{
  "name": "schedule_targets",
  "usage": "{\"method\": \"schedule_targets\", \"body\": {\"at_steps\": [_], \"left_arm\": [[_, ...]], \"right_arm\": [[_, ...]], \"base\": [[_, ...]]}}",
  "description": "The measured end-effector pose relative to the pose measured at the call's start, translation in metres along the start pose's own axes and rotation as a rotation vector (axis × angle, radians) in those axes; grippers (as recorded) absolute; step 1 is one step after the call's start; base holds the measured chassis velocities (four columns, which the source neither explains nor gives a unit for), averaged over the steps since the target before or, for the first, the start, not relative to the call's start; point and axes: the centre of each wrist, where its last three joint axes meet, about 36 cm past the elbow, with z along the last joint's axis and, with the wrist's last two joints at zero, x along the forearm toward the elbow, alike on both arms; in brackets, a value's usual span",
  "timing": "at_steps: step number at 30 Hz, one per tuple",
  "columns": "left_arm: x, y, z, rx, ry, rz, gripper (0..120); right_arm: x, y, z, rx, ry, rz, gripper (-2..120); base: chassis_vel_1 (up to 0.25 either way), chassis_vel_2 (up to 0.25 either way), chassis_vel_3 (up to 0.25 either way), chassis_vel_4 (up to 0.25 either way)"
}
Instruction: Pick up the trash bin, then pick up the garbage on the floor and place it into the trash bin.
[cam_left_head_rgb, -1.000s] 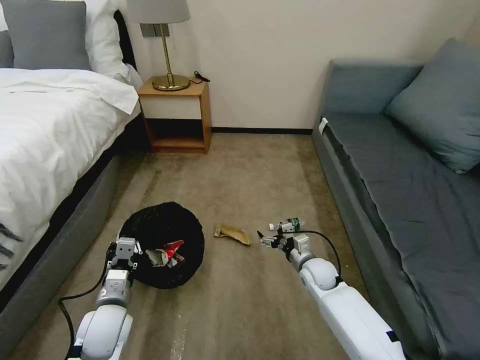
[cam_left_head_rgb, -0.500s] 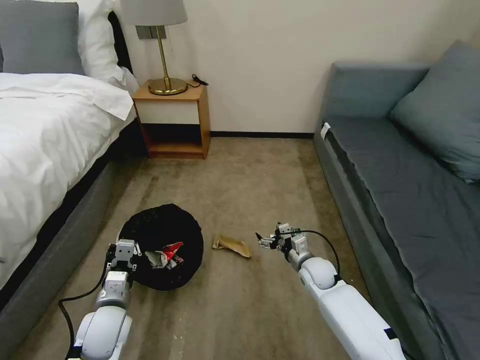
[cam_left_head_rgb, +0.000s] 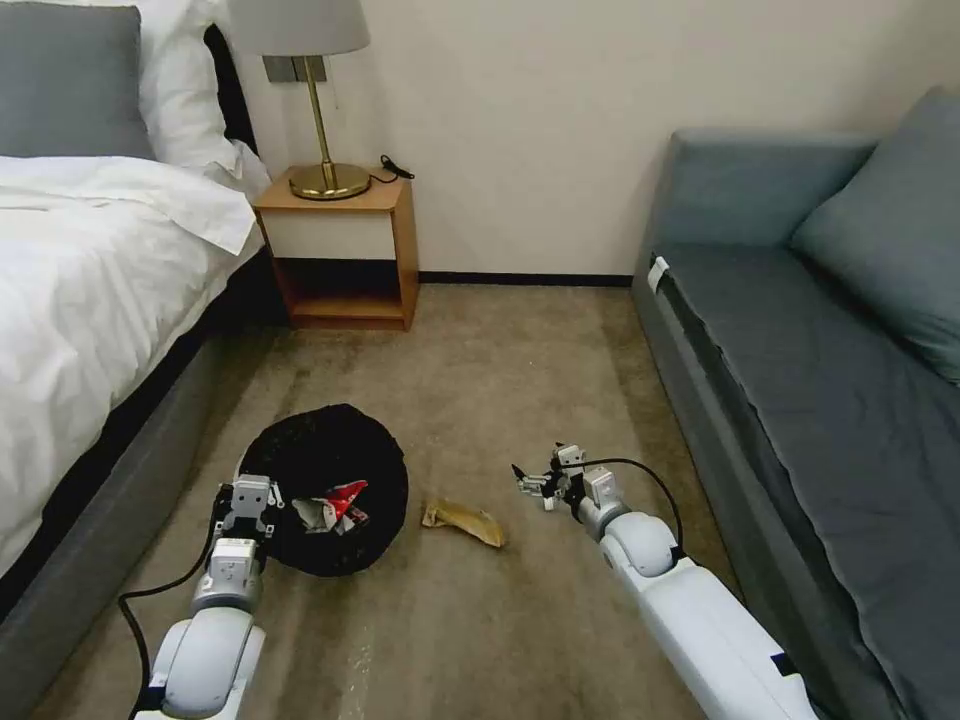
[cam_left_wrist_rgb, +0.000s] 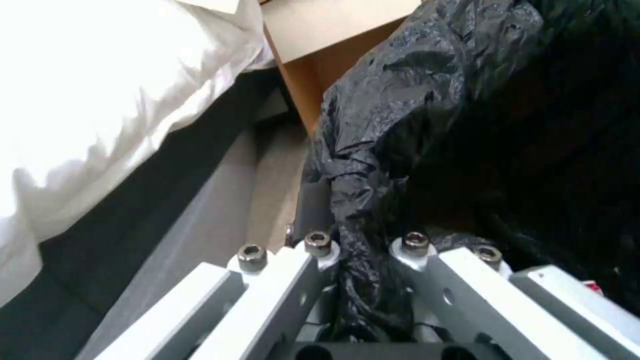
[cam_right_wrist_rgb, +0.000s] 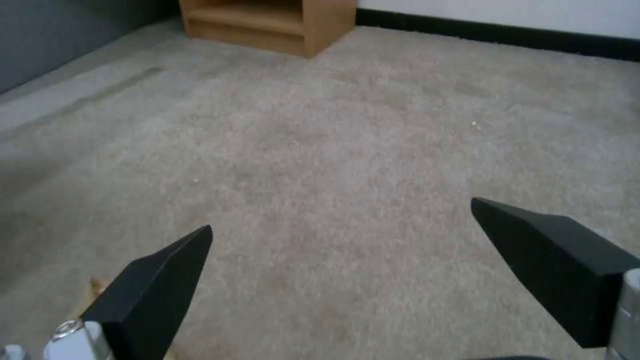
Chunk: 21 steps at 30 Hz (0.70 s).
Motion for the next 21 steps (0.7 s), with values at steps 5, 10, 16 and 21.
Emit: {"method": "schedule_targets", "body": {"at_steps": [5, 10, 16, 21], "left_arm": [[-0.001, 0.002, 0.001, -0.005, 0.000, 0.003, 2], [-0.001, 0.003, 0.003, -0.006, 0.000, 0.006, 2], [-0.003, 0.007, 0.003, -0.011, -0.004, 0.011, 2], [-0.004, 0.012, 0.003, -0.016, -0.006, 0.009, 2]], "right_arm": [[0.002, 0.002, 0.000, -0.014, 0.000, -0.017, 100], [0.002, 0.004, 0.000, 0.008, 0.007, -0.042, 100], [-0.003, 0.008, -0.006, 0.048, 0.017, -0.078, 100], [-0.007, 0.010, -0.013, 0.079, 0.024, -0.106, 100]], "base": [[-0.098, 0.107, 0.101, -0.126], [-0.106, 0.100, 0.105, -0.098], [-0.093, 0.090, 0.094, -0.093], [-0.077, 0.087, 0.084, -0.084]]}}
